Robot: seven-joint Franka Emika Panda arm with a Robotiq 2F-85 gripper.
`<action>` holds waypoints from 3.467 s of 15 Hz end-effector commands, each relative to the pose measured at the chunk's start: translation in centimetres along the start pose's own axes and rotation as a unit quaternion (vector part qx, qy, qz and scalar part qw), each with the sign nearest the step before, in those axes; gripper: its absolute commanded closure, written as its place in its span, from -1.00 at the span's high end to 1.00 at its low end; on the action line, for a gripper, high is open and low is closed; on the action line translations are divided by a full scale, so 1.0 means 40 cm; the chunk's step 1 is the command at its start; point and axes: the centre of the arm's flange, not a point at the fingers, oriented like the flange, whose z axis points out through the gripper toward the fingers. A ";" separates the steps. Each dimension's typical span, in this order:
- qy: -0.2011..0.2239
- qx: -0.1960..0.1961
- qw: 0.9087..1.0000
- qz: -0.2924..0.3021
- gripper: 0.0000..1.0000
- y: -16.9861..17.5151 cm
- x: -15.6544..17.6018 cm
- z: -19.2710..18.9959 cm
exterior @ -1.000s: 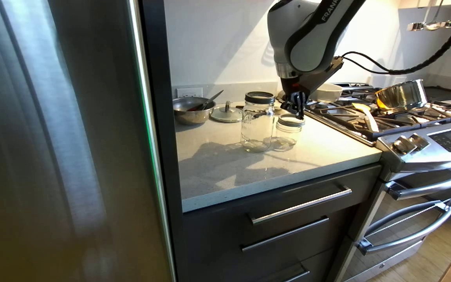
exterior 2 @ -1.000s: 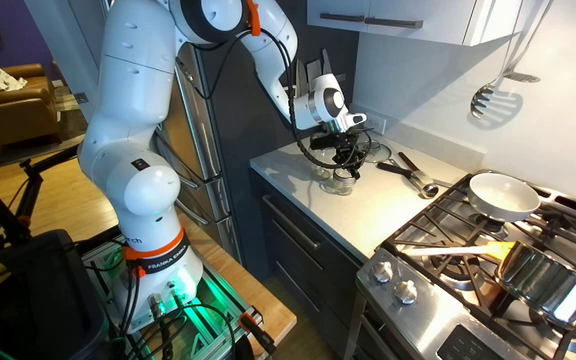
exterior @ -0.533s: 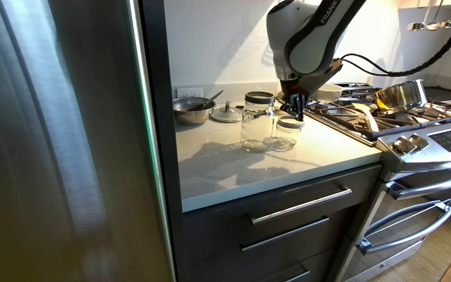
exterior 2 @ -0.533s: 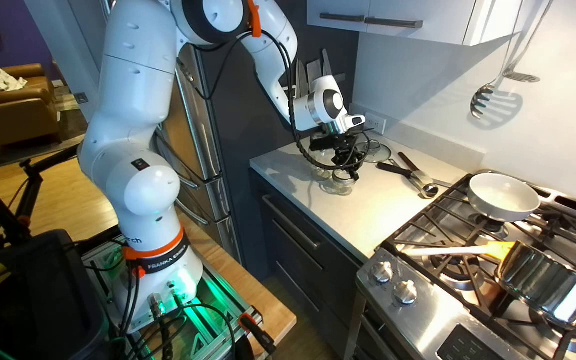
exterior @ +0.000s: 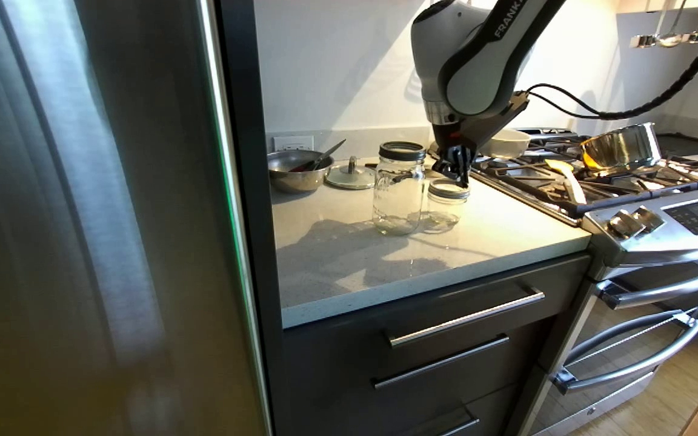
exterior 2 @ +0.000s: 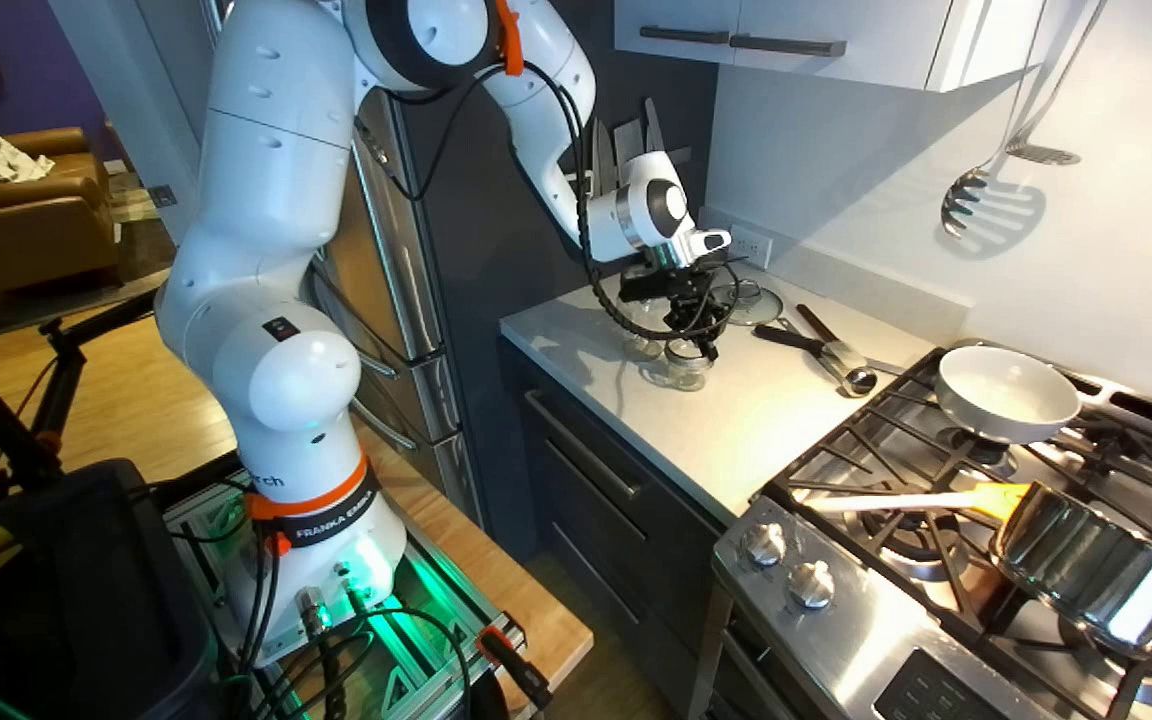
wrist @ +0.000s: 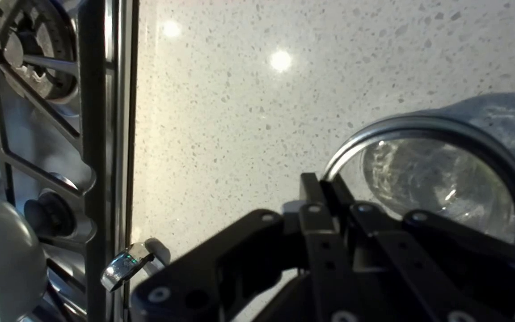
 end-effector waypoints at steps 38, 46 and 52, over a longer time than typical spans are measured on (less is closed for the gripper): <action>0.002 -0.011 1.000 0.024 0.65 0.006 -0.008 0.016; -0.006 -0.012 0.999 0.041 1.00 0.029 -0.011 0.013; -0.011 -0.018 0.998 0.058 1.00 0.047 -0.015 0.014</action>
